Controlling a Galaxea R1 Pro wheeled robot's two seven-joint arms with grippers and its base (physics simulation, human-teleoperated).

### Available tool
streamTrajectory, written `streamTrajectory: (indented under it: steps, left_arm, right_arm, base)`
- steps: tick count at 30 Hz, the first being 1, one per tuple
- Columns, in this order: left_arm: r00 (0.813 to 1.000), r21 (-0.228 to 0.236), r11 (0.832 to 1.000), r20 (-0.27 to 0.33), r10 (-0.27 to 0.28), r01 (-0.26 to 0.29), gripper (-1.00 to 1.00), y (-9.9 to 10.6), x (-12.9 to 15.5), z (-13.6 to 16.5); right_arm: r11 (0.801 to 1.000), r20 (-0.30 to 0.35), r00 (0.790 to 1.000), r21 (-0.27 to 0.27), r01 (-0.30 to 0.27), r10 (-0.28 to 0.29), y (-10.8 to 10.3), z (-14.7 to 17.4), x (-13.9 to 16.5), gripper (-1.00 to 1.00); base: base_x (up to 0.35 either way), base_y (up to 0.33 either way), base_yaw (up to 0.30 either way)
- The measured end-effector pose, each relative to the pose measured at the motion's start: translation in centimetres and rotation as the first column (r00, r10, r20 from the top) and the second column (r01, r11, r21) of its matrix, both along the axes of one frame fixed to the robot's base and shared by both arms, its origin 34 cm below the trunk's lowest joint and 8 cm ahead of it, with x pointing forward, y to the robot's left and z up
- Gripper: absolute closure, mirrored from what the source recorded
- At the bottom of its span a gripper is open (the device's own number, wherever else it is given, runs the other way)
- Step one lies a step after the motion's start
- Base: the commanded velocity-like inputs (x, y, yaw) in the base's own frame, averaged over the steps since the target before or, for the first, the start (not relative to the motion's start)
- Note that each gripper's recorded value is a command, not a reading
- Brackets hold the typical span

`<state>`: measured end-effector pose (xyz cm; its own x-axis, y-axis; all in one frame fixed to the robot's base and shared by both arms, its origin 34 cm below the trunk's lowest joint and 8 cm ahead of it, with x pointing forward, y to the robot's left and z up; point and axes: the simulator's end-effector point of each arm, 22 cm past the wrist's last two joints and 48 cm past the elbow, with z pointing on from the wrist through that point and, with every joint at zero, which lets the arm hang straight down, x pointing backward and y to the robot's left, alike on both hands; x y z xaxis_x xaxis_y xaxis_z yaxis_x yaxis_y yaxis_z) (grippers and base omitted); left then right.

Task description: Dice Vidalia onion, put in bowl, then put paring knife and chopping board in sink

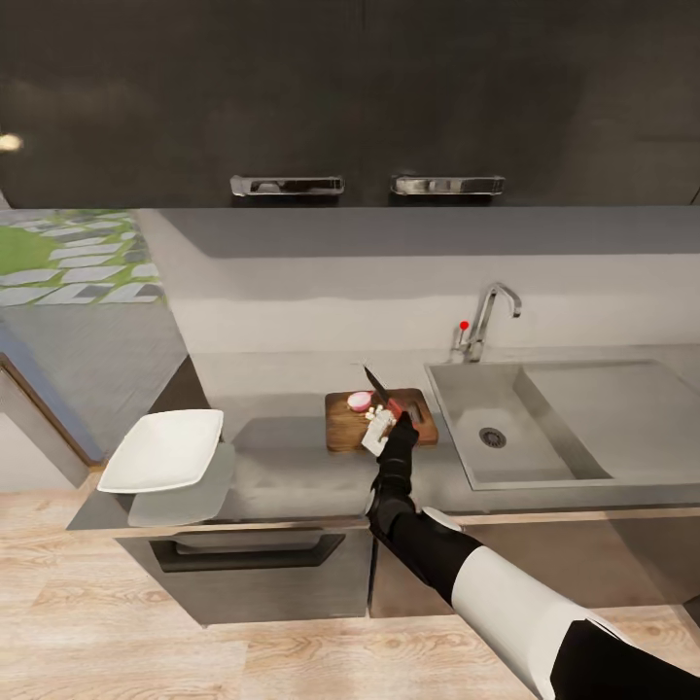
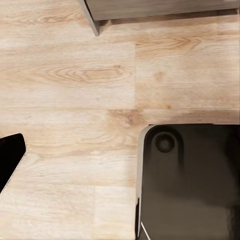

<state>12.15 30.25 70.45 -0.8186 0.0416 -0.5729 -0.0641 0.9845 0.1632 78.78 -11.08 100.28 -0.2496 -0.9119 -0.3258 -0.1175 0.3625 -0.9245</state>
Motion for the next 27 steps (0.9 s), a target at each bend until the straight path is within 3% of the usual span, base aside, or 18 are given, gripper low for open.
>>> streamTrajectory:
  steps: [18, 27]
  left_arm:
    - [1.000, 0.000, 1.000, 0.000, 0.000, 0.000, -1.00, 0.0, 0.0, 0.0]
    - [1.000, 0.000, 1.000, 0.000, 0.000, 0.000, -1.00, 0.0, 0.0, 0.0]
  right_arm:
    - [1.000, -0.027, 1.000, 0.001, -0.001, 0.001, 0.3, -0.9, -0.3, 1.00]
    - [0.999, -0.091, 0.996, -0.033, 0.006, -0.009, -0.9, -3.7, -0.8, 1.00]
  base:
    - [0.000, 0.019, 0.000]
    - [0.000, 0.000, 0.000]
